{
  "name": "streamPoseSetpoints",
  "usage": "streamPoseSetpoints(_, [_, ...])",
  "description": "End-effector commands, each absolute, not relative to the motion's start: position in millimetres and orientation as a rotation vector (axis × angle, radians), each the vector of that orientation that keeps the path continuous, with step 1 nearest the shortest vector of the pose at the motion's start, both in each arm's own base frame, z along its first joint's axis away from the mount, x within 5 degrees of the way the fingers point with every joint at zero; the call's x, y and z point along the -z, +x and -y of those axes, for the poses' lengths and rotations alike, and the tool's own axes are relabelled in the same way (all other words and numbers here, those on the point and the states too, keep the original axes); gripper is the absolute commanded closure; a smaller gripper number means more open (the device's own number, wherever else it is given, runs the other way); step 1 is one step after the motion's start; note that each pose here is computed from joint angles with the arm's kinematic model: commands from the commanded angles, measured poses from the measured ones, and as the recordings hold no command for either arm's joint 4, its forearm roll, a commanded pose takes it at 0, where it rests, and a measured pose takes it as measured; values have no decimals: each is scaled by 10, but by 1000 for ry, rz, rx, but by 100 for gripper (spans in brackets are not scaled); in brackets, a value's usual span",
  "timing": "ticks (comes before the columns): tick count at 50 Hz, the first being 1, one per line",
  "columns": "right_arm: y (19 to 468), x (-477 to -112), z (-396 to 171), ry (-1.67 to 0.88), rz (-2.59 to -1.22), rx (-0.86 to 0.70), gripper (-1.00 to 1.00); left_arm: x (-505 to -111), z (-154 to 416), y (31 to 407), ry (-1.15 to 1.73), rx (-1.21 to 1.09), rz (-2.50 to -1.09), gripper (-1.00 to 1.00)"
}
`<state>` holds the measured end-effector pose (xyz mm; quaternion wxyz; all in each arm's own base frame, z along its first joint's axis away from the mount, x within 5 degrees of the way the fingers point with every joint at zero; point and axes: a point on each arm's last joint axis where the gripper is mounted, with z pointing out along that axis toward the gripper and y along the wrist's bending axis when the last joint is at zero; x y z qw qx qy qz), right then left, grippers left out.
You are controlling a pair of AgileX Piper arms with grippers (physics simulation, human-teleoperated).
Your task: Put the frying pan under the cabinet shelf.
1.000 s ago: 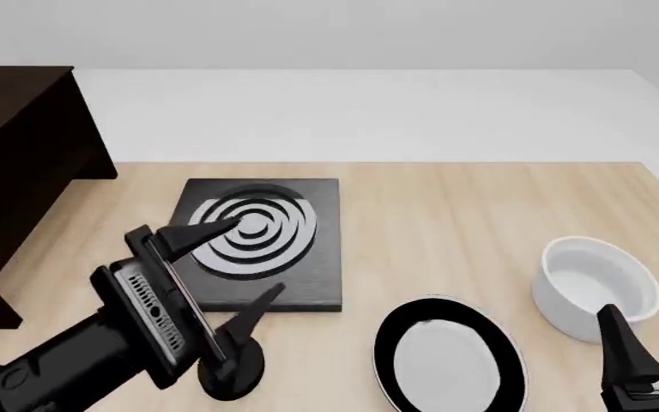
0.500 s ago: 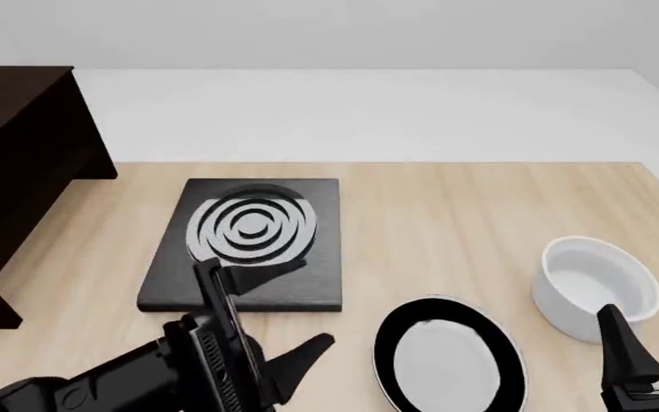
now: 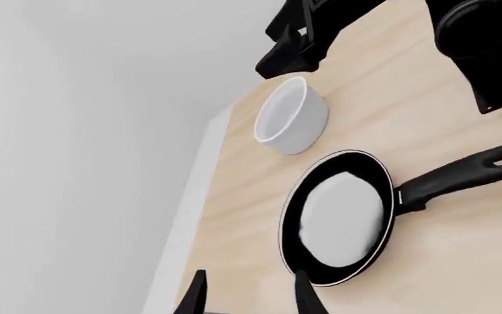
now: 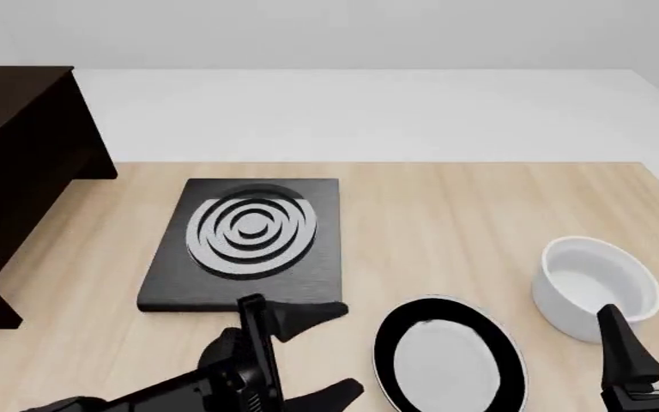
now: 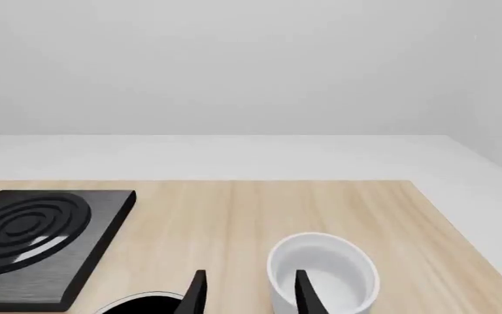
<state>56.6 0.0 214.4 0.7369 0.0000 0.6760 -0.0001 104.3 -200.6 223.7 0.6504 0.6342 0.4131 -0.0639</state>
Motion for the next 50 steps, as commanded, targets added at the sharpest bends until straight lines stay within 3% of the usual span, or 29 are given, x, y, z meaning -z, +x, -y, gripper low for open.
streamPoseSetpoints(1, [565, -2144, 0, 0, -1484, 0, -100, -2132, 2091, 958, 1501, 158, -895, -100])
streamPoseSetpoints(50, [565, -2144, 0, 0, -1484, 0, -100, -1859, 2433, 727, 1641, 231, -800, -100])
